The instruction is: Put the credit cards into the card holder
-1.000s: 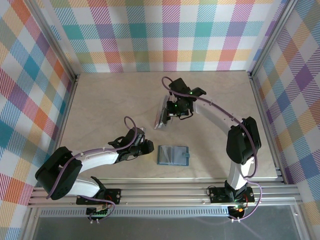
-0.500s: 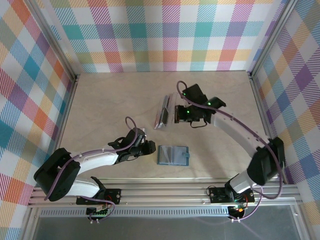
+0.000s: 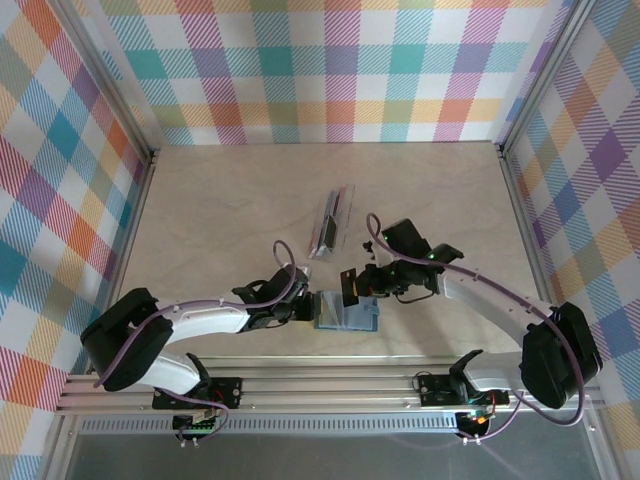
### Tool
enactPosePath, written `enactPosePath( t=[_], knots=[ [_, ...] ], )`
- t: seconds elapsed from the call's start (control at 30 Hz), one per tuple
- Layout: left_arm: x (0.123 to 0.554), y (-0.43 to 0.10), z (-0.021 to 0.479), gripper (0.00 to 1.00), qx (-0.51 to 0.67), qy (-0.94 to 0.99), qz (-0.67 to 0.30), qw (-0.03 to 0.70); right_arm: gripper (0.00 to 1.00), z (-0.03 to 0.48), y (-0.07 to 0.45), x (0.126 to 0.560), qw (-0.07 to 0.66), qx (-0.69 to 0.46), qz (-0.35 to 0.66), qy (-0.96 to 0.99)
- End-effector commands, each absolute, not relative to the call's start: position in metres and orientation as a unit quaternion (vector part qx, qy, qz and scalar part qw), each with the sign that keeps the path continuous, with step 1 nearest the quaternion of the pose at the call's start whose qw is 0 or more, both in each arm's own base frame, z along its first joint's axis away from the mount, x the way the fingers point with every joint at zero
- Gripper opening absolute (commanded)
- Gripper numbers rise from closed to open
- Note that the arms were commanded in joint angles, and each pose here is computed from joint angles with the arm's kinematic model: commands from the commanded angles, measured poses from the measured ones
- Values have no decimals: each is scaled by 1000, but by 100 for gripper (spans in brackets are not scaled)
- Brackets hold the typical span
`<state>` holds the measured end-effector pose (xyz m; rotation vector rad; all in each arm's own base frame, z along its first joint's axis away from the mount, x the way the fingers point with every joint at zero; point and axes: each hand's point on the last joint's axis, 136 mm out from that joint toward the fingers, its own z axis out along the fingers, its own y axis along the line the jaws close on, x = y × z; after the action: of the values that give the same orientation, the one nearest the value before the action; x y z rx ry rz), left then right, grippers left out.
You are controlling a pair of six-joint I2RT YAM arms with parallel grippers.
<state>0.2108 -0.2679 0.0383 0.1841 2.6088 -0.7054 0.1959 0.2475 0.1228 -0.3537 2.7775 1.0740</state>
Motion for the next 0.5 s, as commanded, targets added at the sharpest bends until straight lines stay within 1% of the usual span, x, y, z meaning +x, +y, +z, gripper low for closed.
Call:
enactPosePath(
  t=[0.0, 0.17, 0.27, 0.47],
  knots=[
    [209, -268, 35, 26, 79, 941, -243, 220, 0, 126, 265, 191, 62, -149, 409, 898],
    [206, -269, 28, 23, 83, 944, -239, 213, 0, 95, 262, 191, 36, -141, 386, 911],
    [205, -267, 24, 22, 83, 946, -234, 210, 0, 78, 258, 196, 36, -142, 360, 921],
    [203, -263, 19, 20, 80, 947, -230, 207, 0, 61, 255, 200, 33, -142, 341, 929]
  ],
)
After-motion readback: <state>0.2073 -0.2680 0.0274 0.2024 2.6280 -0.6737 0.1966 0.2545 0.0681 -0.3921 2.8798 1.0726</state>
